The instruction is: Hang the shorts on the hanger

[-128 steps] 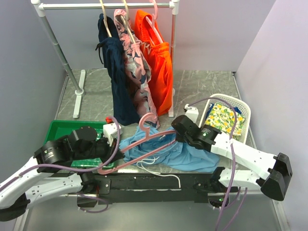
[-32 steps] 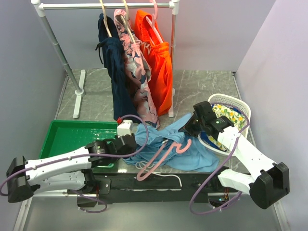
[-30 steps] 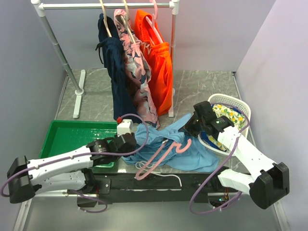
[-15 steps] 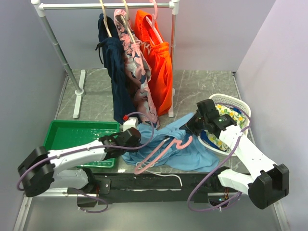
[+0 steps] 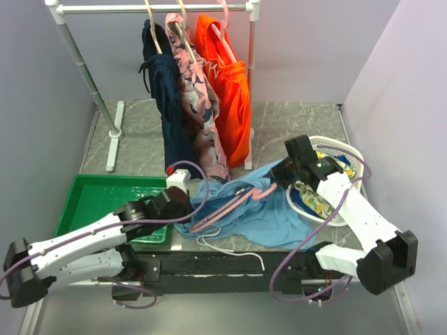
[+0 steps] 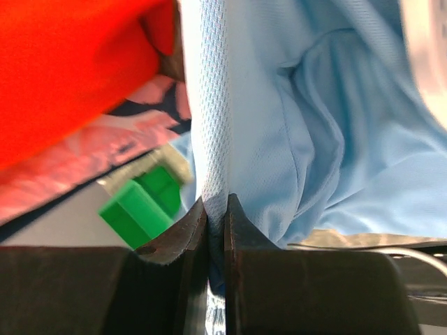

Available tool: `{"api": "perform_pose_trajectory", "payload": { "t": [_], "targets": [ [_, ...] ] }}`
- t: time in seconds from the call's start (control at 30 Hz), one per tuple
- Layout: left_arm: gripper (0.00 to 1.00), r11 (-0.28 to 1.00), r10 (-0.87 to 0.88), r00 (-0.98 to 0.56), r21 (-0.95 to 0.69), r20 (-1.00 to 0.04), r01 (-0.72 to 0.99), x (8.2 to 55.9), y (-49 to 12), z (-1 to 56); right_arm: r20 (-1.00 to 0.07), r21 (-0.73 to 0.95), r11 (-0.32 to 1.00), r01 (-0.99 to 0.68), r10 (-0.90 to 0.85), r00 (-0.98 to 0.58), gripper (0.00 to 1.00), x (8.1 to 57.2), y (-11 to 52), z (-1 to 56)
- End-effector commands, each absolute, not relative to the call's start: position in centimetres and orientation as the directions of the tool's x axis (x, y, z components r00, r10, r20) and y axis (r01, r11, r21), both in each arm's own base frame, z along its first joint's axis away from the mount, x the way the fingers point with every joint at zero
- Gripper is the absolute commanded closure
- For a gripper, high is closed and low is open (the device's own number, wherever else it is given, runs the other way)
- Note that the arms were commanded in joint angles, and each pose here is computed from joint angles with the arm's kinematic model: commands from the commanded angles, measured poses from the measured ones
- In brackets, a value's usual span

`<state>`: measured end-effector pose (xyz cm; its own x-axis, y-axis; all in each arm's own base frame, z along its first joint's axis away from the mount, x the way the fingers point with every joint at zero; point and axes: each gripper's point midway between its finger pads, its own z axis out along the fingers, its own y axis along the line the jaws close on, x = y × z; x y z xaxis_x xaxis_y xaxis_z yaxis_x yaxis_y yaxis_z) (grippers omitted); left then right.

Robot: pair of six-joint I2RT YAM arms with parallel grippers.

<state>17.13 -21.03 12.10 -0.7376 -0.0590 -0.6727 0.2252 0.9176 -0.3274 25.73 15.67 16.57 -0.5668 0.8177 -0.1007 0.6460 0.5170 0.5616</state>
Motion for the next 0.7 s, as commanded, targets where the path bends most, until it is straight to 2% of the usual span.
{"api": "perform_pose_trajectory", "payload": {
  "t": [0.0, 0.2, 0.47, 0.67],
  "targets": [
    [0.99, 0.883, -0.051, -0.78, -0.393, -0.623, 0.256, 14.6, -21.5, 14.6, -0.16, 0.636, 0.409, 0.654, 0.899, -0.407, 1.0, 30.0, 14.5, 21.6],
    [0.99, 0.858, -0.076, -0.805, -0.45, -0.588, 0.249, 12.5, -20.8, 16.8, -0.188, 0.65, 0.36, 0.67, 0.93, -0.317, 1.0, 31.1, 13.1, 23.4],
    [0.99, 0.745, -0.105, -0.832, -0.597, -0.545, 0.297, 9.8, -21.3, 21.7, -0.217, 0.619, 0.352, 0.702, 0.936, -0.278, 1.0, 31.3, 12.8, 23.2],
    [0.99, 0.674, -0.128, -0.811, -0.65, -0.571, 0.351, 10.5, -23.8, 26.8, -0.222, 0.622, 0.342, 0.705, 0.94, -0.26, 1.0, 31.3, 13.9, 24.9]
  ]
}}
